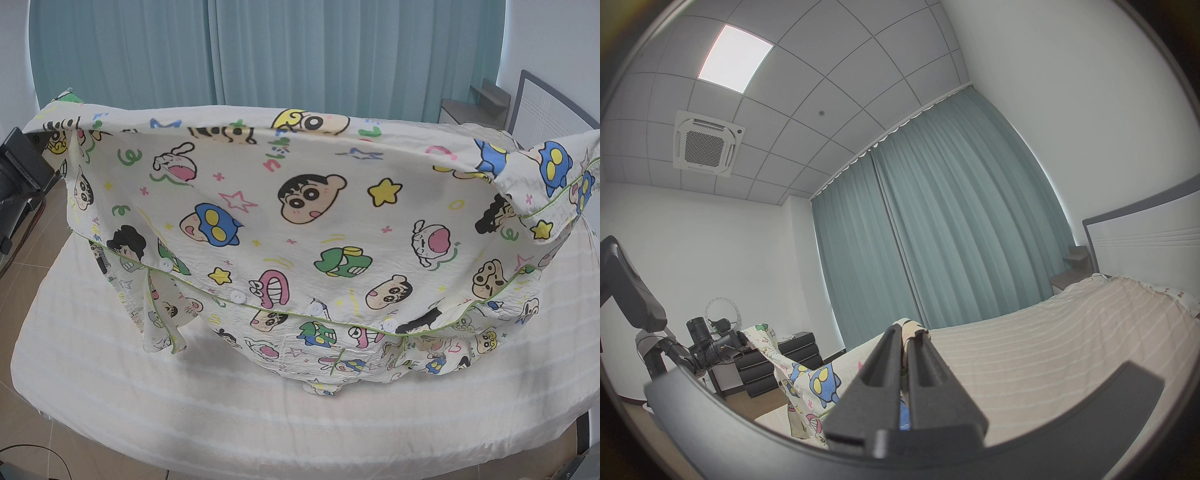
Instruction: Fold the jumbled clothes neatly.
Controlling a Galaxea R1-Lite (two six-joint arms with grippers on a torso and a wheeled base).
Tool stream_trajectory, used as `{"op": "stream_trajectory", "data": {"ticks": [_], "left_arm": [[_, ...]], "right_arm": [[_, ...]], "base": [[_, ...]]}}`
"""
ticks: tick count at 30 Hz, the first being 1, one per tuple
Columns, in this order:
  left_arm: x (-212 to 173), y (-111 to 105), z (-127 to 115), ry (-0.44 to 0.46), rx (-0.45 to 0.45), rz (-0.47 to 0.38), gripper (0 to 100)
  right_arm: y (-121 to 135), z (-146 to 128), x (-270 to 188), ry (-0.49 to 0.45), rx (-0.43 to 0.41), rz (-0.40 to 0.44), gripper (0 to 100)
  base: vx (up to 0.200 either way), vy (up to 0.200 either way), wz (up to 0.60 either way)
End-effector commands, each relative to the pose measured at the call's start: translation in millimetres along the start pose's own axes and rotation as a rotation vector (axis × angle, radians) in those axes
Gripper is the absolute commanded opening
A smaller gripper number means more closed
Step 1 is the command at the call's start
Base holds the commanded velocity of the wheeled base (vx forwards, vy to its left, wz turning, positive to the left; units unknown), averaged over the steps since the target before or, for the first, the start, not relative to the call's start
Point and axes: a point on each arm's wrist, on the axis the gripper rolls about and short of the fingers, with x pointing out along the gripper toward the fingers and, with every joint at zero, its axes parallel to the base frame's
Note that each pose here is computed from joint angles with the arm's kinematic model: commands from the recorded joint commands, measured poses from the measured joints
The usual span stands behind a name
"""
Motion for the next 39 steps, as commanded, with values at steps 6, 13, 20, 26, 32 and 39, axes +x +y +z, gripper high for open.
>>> {"op": "stream_trajectory", "data": {"ticks": [6, 13, 20, 26, 32, 39], "left_arm": [[0.5, -0.4, -0.8, 0.003, -0.001, -0.001, 0], [0.5, -1.4, -1.7, 0.006, -0.003, -0.006, 0], [0.7, -3.6, -1.4, 0.006, -0.012, -0.017, 0], [0.5, -3.8, -1.8, 0.008, -0.012, -0.019, 0], [0.6, -4.1, -2.7, 0.011, -0.013, -0.021, 0], [1.7, -4.2, -4.5, 0.017, -0.011, -0.017, 0]], "right_arm": [[0.3, 0.7, 0.4, -0.003, 0.0, 0.004, 0], [0.1, 0.3, 0.3, -0.002, 0.0, 0.002, 0], [0.8, 2.7, 0.4, -0.01, 0.0, 0.005, 0], [0.7, 2.2, -0.1, -0.009, 0.0, 0.005, 0], [0.7, 2.3, 0.3, -0.009, 0.0, 0.005, 0], [0.6, 1.9, 0.2, -0.007, 0.003, 0.005, 0]], "base": [[0.0, -0.2, 0.0], [0.0, -0.2, 0.0], [0.0, -0.2, 0.0], [0.0, -0.2, 0.0], [0.0, -0.033, 0.0], [-0.086, 0.0, 0.0]]}}
